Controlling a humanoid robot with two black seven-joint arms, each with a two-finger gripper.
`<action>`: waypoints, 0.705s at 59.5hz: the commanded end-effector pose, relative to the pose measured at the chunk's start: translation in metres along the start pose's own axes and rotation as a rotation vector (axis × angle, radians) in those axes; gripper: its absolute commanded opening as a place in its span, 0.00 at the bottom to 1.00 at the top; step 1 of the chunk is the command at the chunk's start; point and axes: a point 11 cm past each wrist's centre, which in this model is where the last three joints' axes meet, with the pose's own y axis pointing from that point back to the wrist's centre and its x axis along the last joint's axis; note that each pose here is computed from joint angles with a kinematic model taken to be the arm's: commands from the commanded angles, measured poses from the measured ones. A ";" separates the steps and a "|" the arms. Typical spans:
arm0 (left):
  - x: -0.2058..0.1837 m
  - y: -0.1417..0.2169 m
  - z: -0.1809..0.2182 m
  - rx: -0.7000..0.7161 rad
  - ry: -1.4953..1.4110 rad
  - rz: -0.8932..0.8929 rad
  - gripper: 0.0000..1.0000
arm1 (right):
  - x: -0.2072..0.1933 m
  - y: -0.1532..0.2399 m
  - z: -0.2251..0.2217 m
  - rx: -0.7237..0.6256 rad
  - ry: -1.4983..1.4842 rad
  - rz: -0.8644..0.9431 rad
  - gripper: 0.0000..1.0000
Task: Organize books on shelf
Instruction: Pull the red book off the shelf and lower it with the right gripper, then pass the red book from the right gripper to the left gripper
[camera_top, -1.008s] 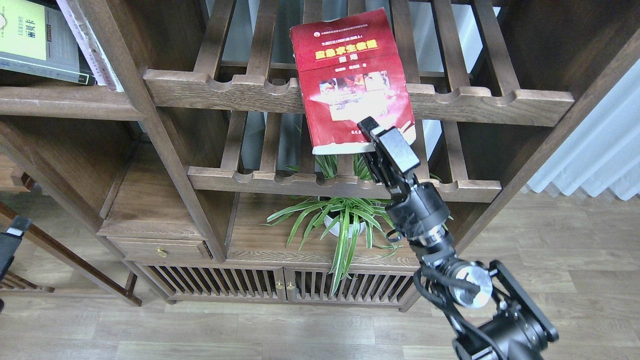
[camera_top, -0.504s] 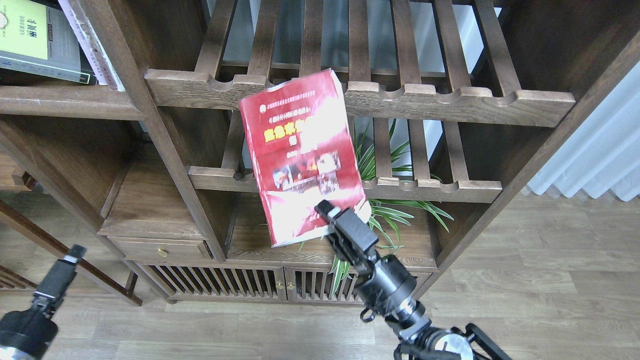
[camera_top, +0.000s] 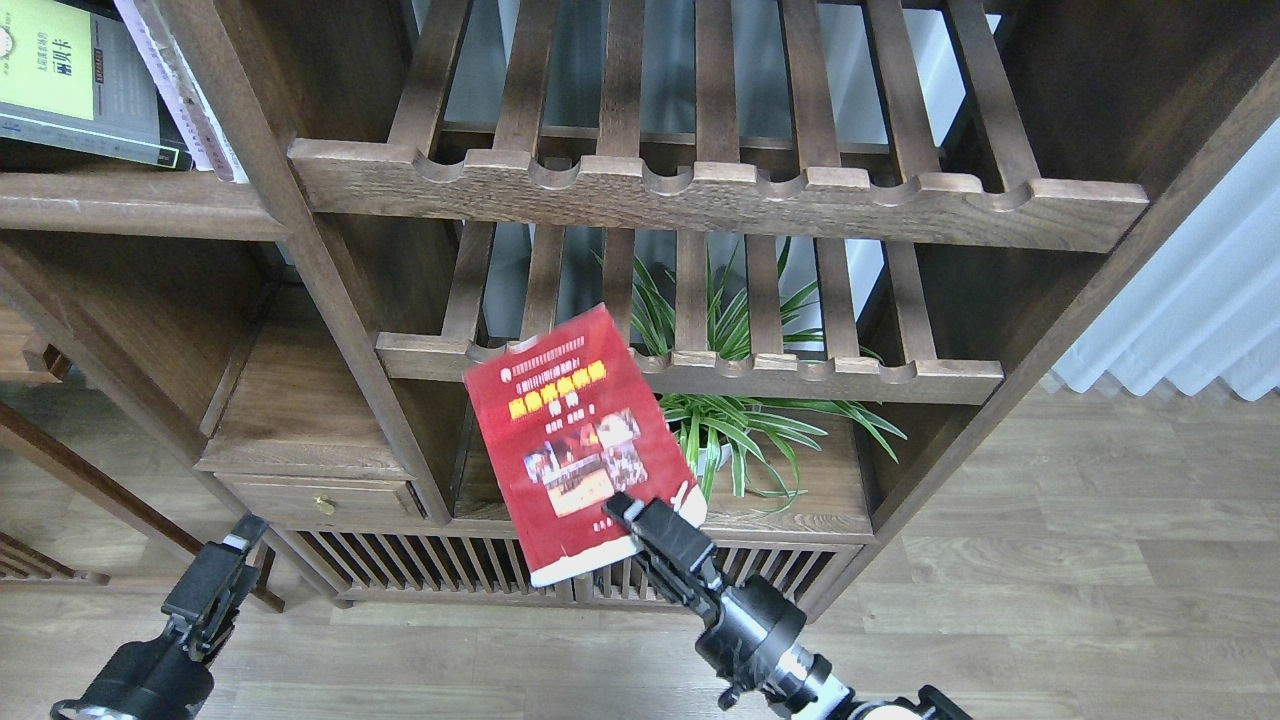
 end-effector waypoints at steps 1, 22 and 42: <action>-0.009 -0.002 -0.012 0.017 0.014 -0.028 0.98 | 0.017 0.006 -0.001 -0.004 -0.011 0.054 0.05; -0.026 -0.005 -0.069 0.112 0.123 -0.072 0.97 | 0.019 0.006 0.030 -0.115 -0.030 0.061 0.05; -0.029 -0.007 -0.104 0.172 0.203 -0.069 0.96 | 0.019 0.007 0.052 -0.191 -0.045 0.060 0.05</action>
